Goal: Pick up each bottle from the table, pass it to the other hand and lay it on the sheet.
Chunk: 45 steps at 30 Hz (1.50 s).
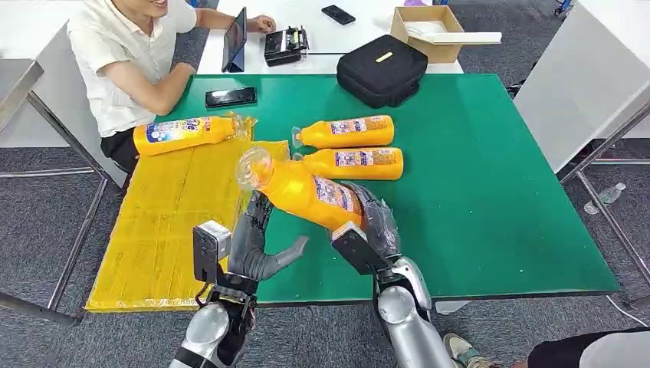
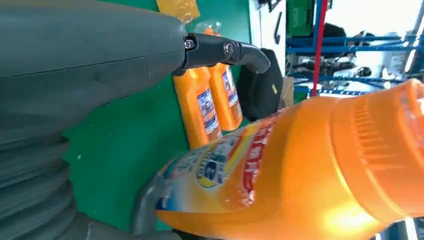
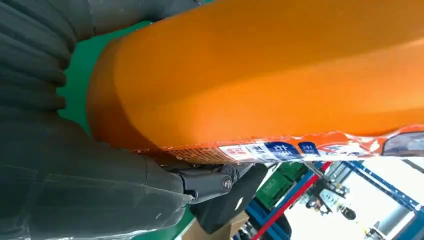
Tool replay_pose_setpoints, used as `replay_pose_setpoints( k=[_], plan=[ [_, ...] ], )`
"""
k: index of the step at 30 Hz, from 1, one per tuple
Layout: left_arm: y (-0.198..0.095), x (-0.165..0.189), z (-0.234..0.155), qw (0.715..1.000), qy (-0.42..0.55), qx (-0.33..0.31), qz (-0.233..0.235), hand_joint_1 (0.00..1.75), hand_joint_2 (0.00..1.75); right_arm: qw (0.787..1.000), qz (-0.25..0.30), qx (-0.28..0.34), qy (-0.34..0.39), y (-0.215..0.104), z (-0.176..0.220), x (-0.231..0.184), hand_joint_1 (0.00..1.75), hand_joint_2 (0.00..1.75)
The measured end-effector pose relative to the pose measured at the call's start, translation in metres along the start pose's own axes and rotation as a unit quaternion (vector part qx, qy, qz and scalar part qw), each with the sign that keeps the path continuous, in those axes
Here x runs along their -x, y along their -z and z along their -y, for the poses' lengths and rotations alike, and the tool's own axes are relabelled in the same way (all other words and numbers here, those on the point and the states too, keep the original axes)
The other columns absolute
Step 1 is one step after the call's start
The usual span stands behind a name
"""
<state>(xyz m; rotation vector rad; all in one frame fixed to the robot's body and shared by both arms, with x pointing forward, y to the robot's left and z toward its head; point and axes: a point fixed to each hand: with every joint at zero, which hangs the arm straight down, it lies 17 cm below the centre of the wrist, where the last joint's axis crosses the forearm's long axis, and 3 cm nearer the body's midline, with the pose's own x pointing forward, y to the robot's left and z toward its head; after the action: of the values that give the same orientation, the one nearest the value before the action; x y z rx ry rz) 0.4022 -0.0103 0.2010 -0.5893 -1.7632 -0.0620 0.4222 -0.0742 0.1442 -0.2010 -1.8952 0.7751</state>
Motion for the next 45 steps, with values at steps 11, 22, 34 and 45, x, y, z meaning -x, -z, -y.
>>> replay_pose_setpoints(
  k=[11,22,34,45],
  plan=[
    [0.009,-0.006,0.010,1.000,-0.018,0.009,0.007,0.00,1.75,0.999,0.015,-0.027,0.013,0.003,-0.028,-0.012,1.75,1.75],
    [0.014,-0.014,0.018,0.999,-0.020,0.015,0.025,0.00,1.75,0.998,0.025,-0.044,0.029,0.010,-0.045,-0.020,1.75,1.75],
    [0.019,-0.031,0.037,0.998,-0.013,0.046,0.049,1.43,1.75,0.991,0.020,-0.095,0.096,0.000,-0.083,-0.026,1.75,1.75],
    [0.018,-0.029,0.039,0.997,-0.029,0.052,0.043,1.43,1.75,0.988,0.025,-0.113,0.101,-0.006,-0.091,-0.020,1.75,1.75]
  ],
)
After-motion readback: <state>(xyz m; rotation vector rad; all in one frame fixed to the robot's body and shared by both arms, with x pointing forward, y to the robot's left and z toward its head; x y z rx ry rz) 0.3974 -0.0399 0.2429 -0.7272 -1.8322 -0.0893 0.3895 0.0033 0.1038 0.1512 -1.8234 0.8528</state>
